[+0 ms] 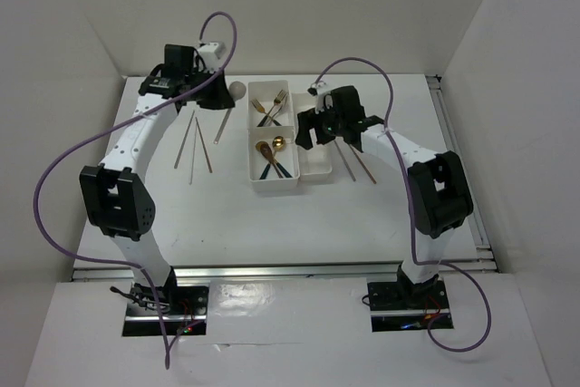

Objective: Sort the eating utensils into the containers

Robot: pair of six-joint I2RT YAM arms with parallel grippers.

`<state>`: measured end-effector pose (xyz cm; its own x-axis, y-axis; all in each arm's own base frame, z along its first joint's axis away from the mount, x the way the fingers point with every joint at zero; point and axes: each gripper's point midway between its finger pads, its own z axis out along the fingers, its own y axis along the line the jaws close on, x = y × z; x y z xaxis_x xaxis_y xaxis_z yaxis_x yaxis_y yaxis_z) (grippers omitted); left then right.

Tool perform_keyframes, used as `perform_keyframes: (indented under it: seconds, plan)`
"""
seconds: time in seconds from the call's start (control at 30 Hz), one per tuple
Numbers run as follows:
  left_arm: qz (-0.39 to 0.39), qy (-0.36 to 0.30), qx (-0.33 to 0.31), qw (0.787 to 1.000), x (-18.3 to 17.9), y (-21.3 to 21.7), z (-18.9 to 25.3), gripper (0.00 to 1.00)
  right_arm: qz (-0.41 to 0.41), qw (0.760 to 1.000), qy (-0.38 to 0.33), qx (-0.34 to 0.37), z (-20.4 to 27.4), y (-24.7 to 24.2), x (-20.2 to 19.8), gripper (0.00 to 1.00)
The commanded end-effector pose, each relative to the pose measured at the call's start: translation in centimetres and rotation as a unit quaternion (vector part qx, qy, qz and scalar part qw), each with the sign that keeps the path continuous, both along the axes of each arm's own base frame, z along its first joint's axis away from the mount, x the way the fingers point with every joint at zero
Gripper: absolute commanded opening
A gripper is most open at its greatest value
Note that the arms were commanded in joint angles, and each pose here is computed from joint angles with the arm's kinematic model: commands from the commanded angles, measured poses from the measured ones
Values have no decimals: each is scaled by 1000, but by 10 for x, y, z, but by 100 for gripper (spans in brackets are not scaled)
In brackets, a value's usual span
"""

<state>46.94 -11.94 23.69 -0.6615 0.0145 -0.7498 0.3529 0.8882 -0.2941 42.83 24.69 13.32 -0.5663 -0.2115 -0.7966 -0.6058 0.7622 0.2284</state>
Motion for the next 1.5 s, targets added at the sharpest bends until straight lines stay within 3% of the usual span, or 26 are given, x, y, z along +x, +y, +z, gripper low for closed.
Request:
perform_keyframes:
  seconds: [0.0,0.1,0.37,0.5,0.77,1.47]
  plan:
    - [-77,-19,-44,996,-20,-47,26,0,-64,996,-58,-9,38,-38,20,87]
    - [-122,-19,-45,991,-38,-86,23,0,-100,993,-51,-19,40,-69,26,87]
    - [-158,-32,-32,986,-42,-128,-4,0,-192,981,-31,-18,41,-154,44,89]
    - [-173,-38,-20,984,-41,-141,-18,0,-210,977,-18,-10,39,-174,38,89]
    - [-178,2,-8,984,-35,-152,-60,0,-218,976,-16,-6,40,-186,36,89]
    - [-165,22,18,986,-34,-152,-105,0,-215,976,3,8,31,-191,35,87]
